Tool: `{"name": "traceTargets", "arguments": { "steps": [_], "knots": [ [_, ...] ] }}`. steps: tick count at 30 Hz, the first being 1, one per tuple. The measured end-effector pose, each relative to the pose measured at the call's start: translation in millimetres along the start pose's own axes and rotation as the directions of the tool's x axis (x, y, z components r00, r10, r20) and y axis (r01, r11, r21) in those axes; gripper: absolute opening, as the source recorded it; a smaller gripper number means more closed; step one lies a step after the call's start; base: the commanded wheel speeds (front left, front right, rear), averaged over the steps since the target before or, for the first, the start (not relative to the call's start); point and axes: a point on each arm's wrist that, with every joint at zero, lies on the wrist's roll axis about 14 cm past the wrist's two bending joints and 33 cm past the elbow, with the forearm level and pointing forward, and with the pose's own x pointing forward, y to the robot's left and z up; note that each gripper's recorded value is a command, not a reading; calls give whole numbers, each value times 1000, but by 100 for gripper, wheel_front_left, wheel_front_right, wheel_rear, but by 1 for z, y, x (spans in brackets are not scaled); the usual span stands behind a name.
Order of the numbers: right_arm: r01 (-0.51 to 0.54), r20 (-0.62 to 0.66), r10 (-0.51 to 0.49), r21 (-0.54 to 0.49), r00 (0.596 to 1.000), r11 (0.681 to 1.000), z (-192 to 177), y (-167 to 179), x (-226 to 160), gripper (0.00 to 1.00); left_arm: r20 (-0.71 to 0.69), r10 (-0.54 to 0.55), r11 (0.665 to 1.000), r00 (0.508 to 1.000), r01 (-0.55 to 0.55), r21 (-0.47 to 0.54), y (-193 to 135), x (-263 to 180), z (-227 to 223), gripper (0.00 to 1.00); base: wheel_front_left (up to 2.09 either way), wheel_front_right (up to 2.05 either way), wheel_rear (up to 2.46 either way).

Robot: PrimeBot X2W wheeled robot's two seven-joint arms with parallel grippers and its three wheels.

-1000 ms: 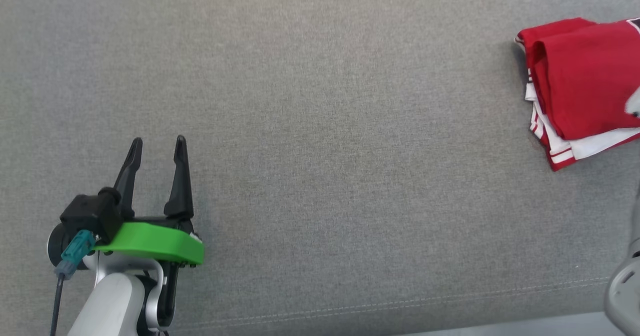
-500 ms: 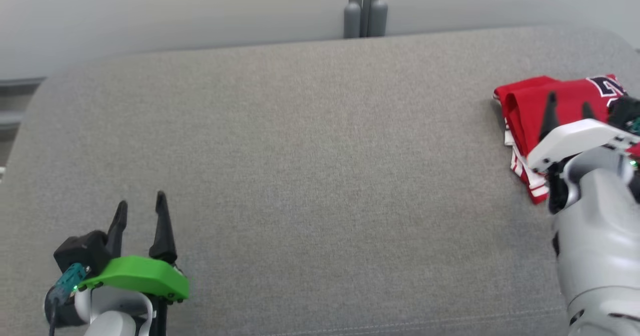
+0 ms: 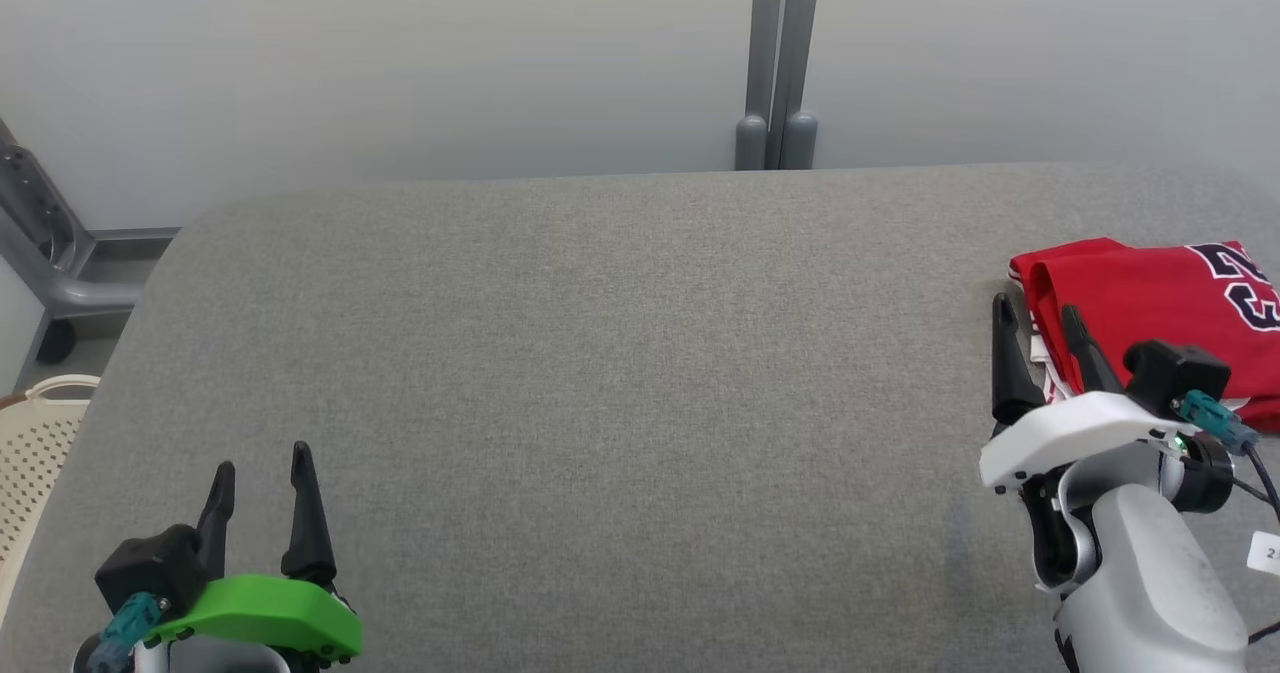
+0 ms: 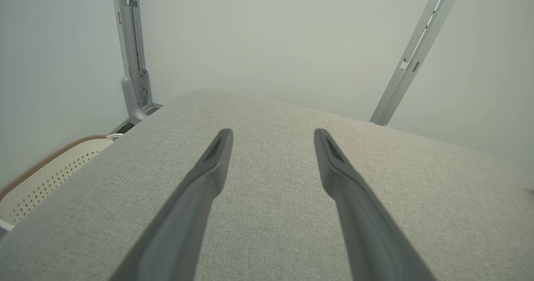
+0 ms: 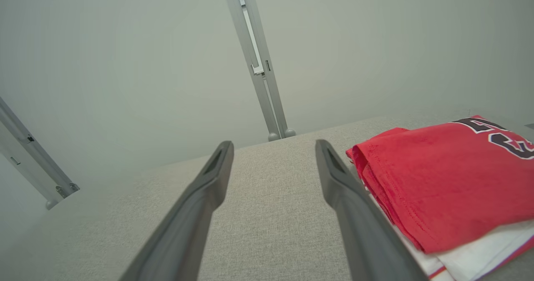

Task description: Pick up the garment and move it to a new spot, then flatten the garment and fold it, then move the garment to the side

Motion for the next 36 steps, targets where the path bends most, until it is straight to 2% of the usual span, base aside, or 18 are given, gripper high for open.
{"name": "traceTargets", "arguments": {
  "steps": [4,10,21,36],
  "knots": [
    [-40,21,40,1,999,999,1,11,-16,100,12,-4,1000,1000,4,-8,-1,-10,-2,100,0,0,0],
    [-88,21,90,-69,996,994,-5,21,-41,100,15,-22,1000,1000,22,13,1,-19,-5,100,0,0,0],
    [-21,-87,8,-144,996,989,-38,-12,-81,100,5,-17,999,1000,16,51,3,-31,-16,100,0,0,0],
    [-19,-169,-9,-162,986,987,-61,-17,-95,100,-110,-28,998,993,35,55,4,-46,-56,100,0,0,0]
  ]
}}
